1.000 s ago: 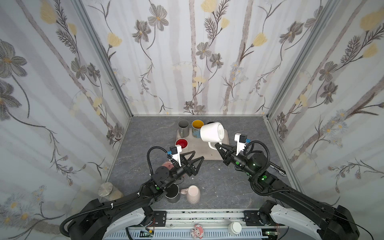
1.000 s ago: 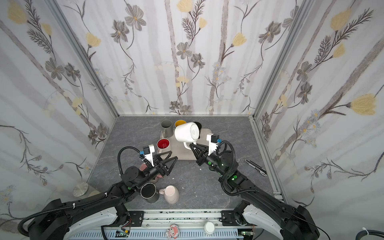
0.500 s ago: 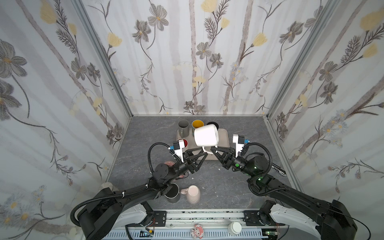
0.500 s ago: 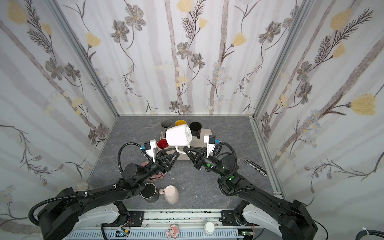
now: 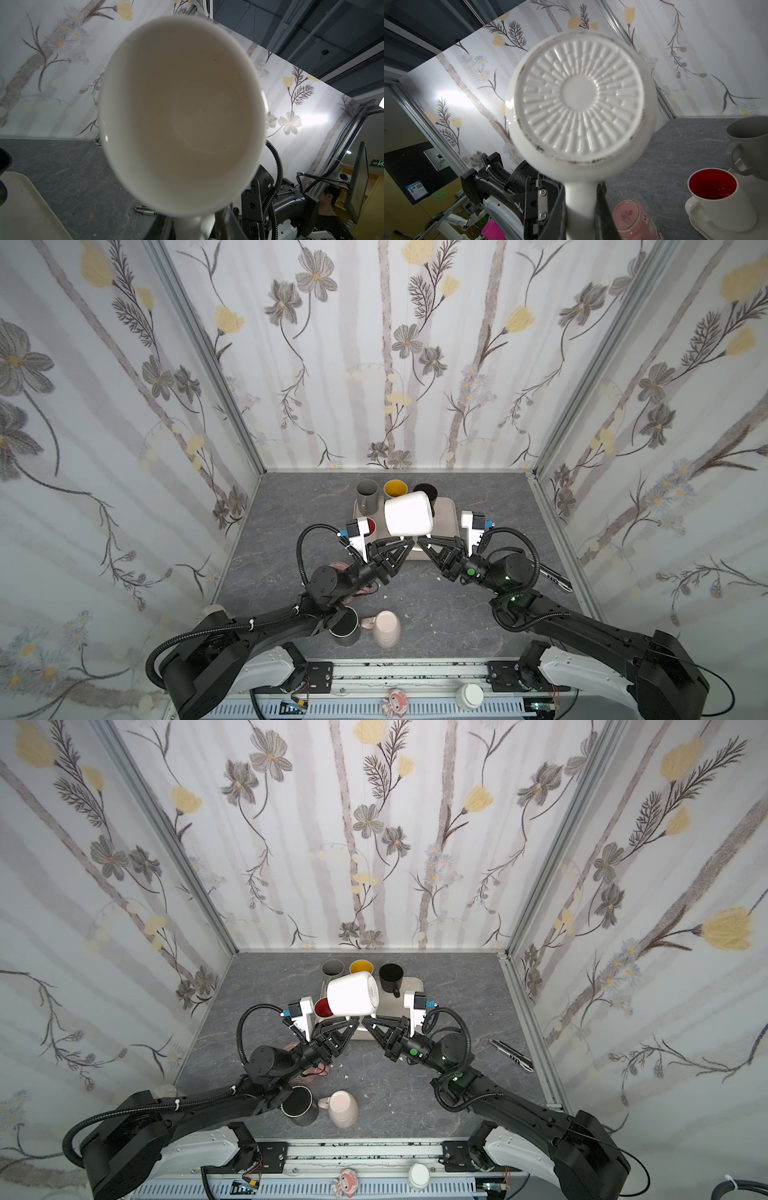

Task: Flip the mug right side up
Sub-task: 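Grasp the white mug's rim with the left gripper while the right holds it, then carry the white mug over the tray with the left gripper while the right withdraws, then lower the white mug upright onto the tray and open the left gripper, then move both grippers toward the pink mug lying on the table, then close the right gripper on the pink ghost mug's handle and lift it, then raise the pink ghost mug toward the left gripper while the left gripper approaches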

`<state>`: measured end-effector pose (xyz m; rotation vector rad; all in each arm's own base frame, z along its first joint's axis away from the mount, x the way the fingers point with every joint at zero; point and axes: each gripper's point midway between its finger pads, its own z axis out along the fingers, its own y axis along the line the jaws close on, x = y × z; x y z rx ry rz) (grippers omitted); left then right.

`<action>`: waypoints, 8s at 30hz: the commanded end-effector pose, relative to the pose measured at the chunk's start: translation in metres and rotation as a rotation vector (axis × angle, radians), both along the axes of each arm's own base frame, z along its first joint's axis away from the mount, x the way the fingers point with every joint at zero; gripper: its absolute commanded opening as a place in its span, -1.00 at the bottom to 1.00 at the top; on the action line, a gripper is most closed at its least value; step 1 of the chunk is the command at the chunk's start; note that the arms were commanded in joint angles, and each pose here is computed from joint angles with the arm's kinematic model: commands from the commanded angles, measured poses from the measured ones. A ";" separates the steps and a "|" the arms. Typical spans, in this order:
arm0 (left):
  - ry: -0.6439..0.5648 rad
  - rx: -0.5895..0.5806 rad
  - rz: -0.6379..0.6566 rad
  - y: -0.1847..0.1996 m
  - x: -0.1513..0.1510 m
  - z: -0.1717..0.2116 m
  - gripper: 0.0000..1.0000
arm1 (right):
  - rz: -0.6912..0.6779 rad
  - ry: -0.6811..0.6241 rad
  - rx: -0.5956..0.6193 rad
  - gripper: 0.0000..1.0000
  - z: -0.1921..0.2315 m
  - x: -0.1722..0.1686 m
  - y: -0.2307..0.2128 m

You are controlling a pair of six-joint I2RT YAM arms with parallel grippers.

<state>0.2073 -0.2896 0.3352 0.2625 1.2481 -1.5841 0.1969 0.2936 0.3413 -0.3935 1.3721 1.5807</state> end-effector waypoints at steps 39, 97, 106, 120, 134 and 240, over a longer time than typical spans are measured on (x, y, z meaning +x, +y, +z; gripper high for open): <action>0.442 0.940 0.512 0.015 0.069 -0.106 -1.00 | -0.562 0.100 -0.263 -0.51 -0.047 0.045 -0.083; 0.625 1.537 0.494 0.025 0.143 -0.252 -0.87 | -0.707 0.151 -0.354 -0.52 -0.080 0.051 -0.135; 0.626 1.521 0.491 0.025 0.143 -0.252 -0.34 | -0.706 0.157 -0.359 -0.20 -0.082 0.051 -0.135; 0.544 1.198 0.409 0.002 0.126 -0.178 0.16 | -0.593 0.155 -0.394 0.31 -0.091 0.049 -0.113; 0.318 0.680 0.512 0.050 0.081 -0.067 0.80 | -0.263 0.142 -0.546 0.33 -0.132 0.043 -0.028; 0.130 0.297 0.435 0.083 0.024 -0.018 1.00 | -0.264 -0.164 -0.399 -1.00 -0.083 0.056 0.026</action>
